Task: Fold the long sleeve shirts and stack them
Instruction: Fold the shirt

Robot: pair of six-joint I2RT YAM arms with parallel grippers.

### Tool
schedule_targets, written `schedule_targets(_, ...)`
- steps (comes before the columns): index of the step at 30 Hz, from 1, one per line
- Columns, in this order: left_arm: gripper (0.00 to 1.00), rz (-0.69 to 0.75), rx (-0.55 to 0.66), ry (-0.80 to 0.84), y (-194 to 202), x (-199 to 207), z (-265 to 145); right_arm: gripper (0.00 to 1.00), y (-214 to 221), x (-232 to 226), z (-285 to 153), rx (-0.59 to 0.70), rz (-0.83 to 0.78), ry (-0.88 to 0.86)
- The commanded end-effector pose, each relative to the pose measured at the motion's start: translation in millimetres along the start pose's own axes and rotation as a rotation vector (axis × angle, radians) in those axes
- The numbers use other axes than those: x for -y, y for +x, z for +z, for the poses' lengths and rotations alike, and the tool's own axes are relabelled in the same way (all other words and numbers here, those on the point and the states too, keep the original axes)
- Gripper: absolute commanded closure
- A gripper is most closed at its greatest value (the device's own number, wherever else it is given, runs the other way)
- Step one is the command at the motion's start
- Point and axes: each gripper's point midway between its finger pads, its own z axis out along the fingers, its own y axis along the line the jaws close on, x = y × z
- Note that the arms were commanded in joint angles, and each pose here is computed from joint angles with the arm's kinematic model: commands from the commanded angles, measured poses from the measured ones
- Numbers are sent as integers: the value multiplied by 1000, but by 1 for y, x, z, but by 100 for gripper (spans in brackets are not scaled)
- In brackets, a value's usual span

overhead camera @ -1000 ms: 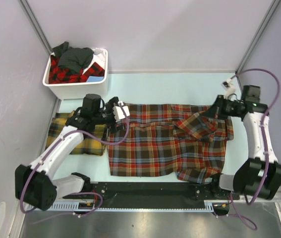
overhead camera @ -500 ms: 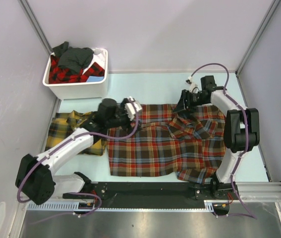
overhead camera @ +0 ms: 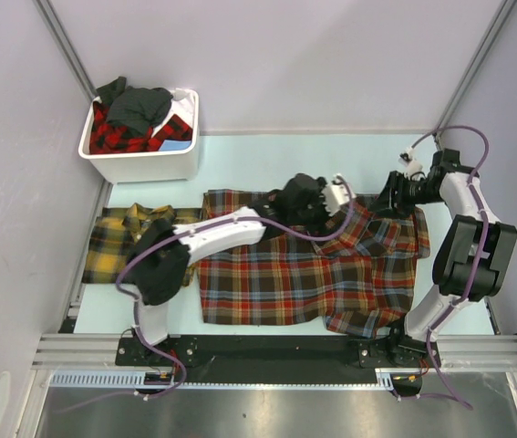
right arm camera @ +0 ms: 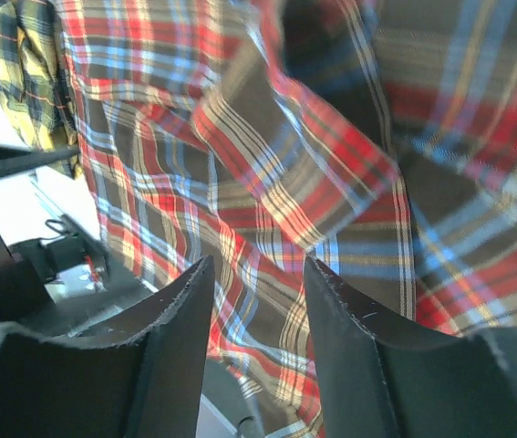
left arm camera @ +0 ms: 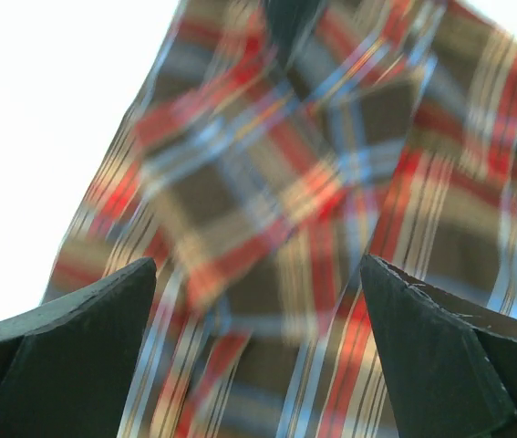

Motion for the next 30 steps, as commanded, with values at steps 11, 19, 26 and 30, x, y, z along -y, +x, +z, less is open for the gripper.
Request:
schedule_targets(11, 2, 67, 40, -24, -9, 35, 99, 54, 12, 44, -12, 35, 184, 93)
schedule_targets(19, 11, 105, -31, -152, 29, 14, 122, 54, 3, 58, -24, 47, 194, 103)
schedule_targets(26, 7, 163, -75, -161, 30, 21, 135, 53, 5, 62, -22, 41, 162, 94)
schedule_targets(30, 17, 166, -149, -180, 37, 18, 141, 53, 9, 67, -19, 29, 146, 93)
